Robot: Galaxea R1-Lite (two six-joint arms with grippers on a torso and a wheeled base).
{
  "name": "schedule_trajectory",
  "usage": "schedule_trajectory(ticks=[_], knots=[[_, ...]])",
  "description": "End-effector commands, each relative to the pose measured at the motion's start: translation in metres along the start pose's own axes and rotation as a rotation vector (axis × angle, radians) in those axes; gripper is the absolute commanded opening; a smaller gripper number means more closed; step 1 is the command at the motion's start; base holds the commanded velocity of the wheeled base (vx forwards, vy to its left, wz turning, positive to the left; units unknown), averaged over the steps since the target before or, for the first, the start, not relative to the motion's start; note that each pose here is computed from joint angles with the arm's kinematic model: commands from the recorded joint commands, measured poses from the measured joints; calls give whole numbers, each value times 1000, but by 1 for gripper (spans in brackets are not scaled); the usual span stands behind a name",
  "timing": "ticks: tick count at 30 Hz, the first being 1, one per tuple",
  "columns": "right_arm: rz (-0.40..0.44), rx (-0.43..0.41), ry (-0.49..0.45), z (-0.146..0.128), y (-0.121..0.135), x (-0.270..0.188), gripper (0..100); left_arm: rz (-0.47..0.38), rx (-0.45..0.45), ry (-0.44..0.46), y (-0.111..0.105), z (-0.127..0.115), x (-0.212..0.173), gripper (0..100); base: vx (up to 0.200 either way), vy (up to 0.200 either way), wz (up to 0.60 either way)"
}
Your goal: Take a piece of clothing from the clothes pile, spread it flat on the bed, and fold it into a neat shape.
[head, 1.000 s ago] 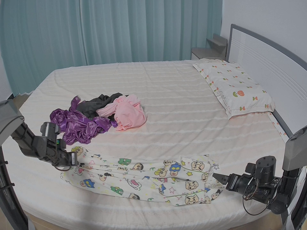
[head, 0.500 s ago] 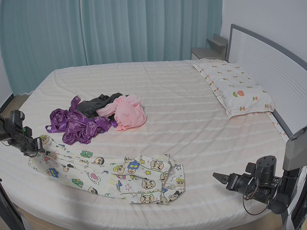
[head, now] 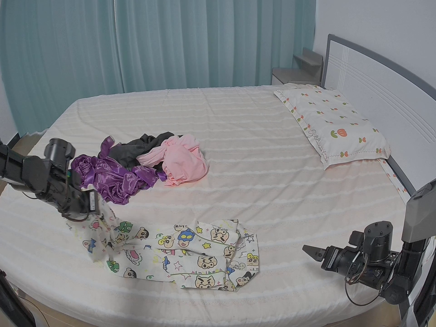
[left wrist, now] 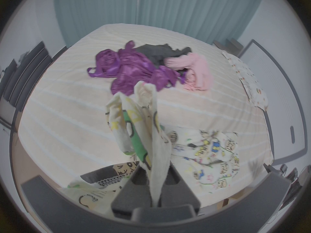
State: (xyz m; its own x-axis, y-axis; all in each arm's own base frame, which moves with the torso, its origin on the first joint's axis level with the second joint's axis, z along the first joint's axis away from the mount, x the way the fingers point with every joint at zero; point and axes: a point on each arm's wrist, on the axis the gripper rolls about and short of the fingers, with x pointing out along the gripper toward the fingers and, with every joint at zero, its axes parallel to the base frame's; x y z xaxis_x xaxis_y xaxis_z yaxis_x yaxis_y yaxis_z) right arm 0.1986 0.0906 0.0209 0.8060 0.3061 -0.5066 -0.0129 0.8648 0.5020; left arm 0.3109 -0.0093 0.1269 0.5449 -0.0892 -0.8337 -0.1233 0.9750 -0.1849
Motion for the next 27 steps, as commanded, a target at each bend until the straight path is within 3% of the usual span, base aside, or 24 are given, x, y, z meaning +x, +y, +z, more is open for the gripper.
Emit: schedule_trajectory(ticks=[1, 2, 4, 11, 16, 26, 27], knots=[[-11, -2, 13, -3, -2, -3, 100, -66, 93, -32, -93, -25, -14, 0, 0, 0, 0], [-11, -2, 13, -3, -2, -3, 100, -78, 127, -24, -122, -30, -3, 0, 0, 0, 0], [-9, -3, 14, -3, -1, -3, 100, -85, 156, -20, -145, -34, 8, 0, 0, 0, 0], [-9, -3, 13, -3, -1, -3, 100, -106, 188, 5, -201, -49, 47, 0, 0, 0, 0], [-7, -5, 13, -3, -1, -3, 100, -113, 194, 13, -214, -51, 62, 0, 0, 0, 0], [-10, -5, 17, -4, -1, -3, 100, -179, 176, 31, -219, -47, 63, 0, 0, 0, 0], [-10, -5, 17, -4, -1, -3, 100, -187, 176, 29, -220, -47, 63, 100, 0, 0, 0]])
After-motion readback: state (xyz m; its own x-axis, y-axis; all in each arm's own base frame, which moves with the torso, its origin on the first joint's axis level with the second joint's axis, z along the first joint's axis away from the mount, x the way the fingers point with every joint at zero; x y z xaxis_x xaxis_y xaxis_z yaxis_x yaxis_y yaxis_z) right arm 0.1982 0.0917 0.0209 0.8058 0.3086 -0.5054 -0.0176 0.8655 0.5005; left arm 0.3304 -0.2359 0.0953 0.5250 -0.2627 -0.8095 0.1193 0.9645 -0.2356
